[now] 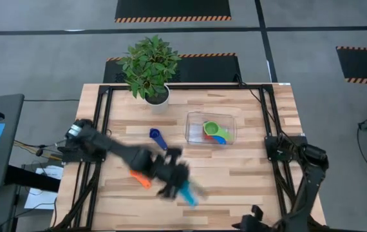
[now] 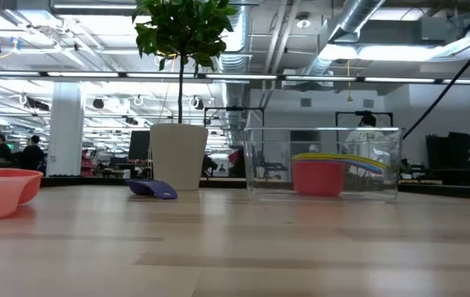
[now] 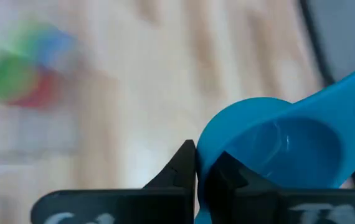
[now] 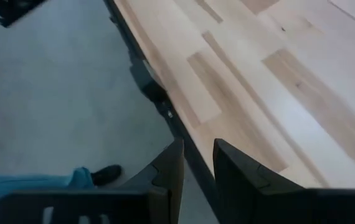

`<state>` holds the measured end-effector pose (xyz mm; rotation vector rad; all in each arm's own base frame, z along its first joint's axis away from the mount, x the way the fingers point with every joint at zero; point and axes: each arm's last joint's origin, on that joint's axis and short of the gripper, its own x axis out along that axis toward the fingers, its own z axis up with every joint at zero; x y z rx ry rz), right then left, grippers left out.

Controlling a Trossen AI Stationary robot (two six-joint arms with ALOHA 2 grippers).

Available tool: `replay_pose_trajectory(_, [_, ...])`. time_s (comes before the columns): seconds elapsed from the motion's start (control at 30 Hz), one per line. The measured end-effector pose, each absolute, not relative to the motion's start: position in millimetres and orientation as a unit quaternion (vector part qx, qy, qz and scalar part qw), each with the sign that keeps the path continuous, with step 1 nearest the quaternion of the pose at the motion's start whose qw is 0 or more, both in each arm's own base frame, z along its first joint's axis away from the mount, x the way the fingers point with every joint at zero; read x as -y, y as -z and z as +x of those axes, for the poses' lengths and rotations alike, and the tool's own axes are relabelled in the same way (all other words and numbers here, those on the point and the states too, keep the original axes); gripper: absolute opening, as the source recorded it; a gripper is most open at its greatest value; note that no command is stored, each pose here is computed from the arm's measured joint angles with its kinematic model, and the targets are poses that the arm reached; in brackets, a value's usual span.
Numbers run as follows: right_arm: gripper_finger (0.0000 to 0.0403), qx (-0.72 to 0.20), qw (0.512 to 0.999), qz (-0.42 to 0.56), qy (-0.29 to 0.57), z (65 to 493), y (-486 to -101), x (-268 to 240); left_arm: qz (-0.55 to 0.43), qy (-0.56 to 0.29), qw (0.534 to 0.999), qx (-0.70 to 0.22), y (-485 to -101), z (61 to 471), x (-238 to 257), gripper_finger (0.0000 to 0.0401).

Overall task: Nest measuring cups in basket
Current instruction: Stack the light blue measuring cup on top of the green measuring cup in the transparent bin

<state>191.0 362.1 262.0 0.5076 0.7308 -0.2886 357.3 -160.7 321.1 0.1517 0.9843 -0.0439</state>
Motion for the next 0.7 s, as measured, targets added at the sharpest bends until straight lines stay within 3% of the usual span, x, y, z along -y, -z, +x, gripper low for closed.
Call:
replay_pose_trajectory(0.2, [0.0111,-0.313,0.907,0.248,0.137,166,-263,-370,0.027,-0.098,0.912,-0.399,-344,405,64,0.0001])
replay_pose_trajectory(0.37, [0.0111,-0.296,0.903,0.268,0.159,171,-263,-366,0.035,-0.112,0.931,-0.345,-336,434,15,0.0001])
replay_pose_trajectory(0.7, [0.0111,-0.274,0.877,0.33,0.218,208,-263,-347,0.033,-0.061,0.905,-0.419,-250,477,-43,0.0])
